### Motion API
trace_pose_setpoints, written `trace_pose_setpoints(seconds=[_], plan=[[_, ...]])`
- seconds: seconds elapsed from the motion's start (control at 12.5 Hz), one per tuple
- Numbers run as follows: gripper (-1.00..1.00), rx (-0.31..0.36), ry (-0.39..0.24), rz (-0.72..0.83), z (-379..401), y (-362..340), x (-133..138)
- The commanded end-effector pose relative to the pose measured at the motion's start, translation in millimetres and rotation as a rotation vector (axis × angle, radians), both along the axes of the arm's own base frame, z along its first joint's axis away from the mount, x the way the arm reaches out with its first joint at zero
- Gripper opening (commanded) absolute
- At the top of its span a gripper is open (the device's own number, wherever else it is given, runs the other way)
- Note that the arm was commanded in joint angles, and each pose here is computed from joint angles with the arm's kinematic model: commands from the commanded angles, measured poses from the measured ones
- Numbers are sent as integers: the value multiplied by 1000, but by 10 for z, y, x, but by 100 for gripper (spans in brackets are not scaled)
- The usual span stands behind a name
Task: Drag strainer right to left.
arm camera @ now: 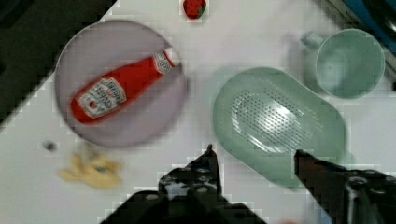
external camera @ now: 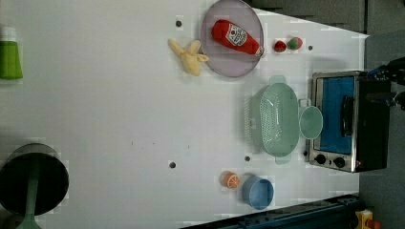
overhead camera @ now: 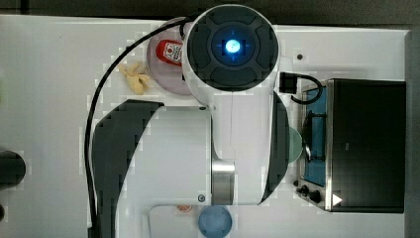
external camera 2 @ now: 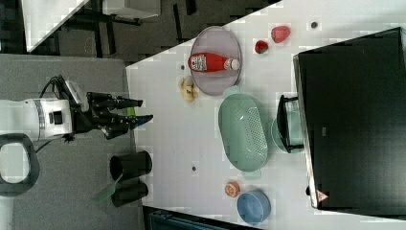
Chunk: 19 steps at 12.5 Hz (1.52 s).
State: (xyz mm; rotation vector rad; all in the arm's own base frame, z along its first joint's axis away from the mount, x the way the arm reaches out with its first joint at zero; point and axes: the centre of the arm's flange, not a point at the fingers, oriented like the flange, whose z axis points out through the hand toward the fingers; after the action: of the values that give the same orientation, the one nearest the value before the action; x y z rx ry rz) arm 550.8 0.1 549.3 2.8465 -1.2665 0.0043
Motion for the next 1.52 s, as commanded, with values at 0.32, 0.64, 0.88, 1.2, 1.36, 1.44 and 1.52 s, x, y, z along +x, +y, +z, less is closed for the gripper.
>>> trace_pose_setpoints(seconds=[0.32, 0.64, 0.88, 1.2, 1.36, 1.44, 1.52], plan=[[100, 10, 21, -55, 694, -273, -1933], [100, 8, 6, -77, -25, -279, -1507], [100, 5, 4, -258, -877, -287, -1145], [100, -9, 35, -563, -1951, -305, -785], [100, -16, 44, -650, -2436, -289, -668], [100, -19, 53, -652, -2677, -273, -640], [100, -21, 60, -649, -2906, -258, -624]])
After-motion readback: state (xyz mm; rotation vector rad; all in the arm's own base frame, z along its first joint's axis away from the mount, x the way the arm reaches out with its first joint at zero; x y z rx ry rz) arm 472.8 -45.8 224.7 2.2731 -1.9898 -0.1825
